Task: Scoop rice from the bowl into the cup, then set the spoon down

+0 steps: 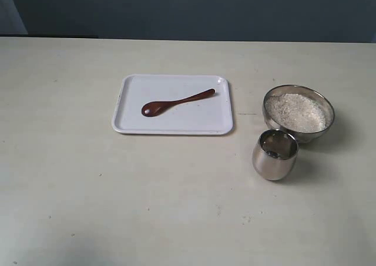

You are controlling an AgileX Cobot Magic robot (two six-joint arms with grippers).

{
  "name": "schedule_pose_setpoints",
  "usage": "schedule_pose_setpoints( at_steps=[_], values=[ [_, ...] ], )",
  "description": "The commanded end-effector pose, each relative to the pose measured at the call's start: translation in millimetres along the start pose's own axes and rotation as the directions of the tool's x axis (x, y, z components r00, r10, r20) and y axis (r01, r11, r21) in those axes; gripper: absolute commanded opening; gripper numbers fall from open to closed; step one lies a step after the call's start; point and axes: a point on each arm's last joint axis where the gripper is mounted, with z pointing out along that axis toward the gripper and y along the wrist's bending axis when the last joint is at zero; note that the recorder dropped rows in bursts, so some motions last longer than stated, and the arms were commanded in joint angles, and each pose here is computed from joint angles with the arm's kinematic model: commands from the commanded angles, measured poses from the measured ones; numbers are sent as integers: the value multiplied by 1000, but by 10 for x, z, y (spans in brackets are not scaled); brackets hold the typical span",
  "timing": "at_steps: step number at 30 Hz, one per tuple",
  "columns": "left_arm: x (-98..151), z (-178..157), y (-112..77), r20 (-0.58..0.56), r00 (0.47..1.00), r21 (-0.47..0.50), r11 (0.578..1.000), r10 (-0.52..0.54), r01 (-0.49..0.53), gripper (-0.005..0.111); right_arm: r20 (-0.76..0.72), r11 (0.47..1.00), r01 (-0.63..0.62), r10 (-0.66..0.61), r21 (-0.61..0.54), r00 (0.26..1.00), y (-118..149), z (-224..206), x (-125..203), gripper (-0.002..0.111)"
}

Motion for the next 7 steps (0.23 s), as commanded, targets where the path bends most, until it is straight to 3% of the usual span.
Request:
schedule_pose_setpoints(
  at_steps=[1, 7],
  values=[
    [-20, -5, -1, 18, 1000, 4, 1000, -3, 3, 0, 2, 1000, 1, -1, -4, 1000, 2, -1, 8, 0],
    [-20, -5, -1, 18, 1000, 4, 1000, -3, 3, 0, 0, 1000, 1, -1, -3, 1000, 1, -1, 10, 0]
  ],
)
